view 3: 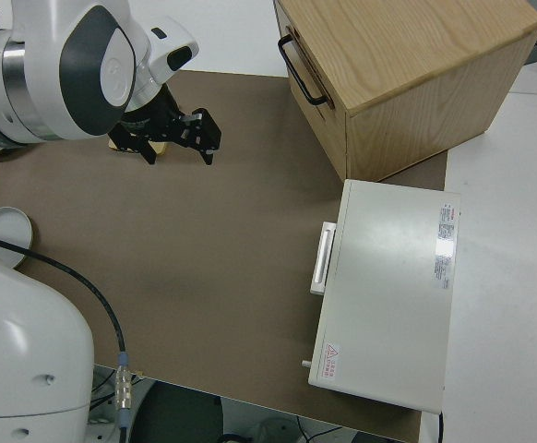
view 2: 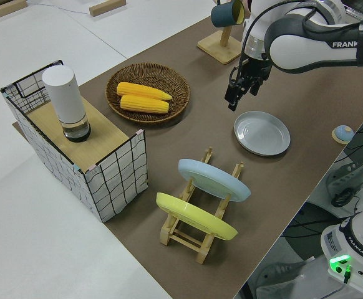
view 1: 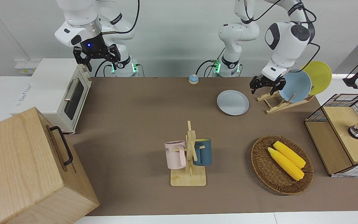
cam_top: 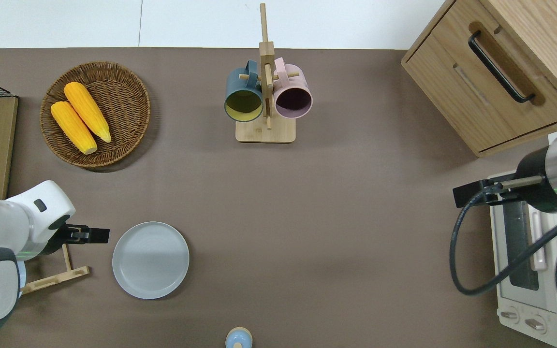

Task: Pick gray plate from table and place it on lower plate rack with left arm
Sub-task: 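Move the left gripper toward the edge of the gray plate, then close the left gripper on the gray plate's rim nearest the robot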

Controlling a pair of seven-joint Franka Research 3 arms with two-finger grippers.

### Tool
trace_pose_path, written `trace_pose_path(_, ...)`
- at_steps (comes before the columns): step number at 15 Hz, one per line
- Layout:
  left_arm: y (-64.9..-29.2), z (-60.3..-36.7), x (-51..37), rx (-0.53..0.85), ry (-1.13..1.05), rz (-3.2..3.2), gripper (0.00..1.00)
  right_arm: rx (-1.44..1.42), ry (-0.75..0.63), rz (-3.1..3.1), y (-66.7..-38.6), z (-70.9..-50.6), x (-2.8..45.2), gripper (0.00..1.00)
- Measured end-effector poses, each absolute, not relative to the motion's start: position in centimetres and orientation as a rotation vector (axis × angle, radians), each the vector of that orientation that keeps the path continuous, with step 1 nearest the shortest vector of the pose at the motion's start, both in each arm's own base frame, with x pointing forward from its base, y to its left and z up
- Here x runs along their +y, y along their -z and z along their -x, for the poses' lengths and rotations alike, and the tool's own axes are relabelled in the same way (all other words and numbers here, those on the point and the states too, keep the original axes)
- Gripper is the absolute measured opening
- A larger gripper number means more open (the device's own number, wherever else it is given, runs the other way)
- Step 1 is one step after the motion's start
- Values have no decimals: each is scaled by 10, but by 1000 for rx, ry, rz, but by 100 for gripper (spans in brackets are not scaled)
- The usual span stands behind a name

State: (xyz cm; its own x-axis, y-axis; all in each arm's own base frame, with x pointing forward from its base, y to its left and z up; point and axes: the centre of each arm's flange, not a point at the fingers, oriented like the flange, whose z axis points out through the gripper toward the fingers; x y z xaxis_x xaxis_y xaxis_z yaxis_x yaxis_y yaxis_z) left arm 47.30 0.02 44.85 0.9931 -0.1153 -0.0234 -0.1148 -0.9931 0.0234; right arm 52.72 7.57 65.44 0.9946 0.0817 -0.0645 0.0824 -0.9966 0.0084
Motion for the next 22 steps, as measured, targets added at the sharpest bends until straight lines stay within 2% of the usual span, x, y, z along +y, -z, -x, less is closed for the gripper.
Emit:
trace_pose_path(9,-384,-447,1,-176,-9,-3119,100,129,100,-3126,-654,-527,76,99)
trace_pose_path(22,-330,-429,-2,-186,-59,-3123,100,129,100,-3126,-654,-527,76,99)
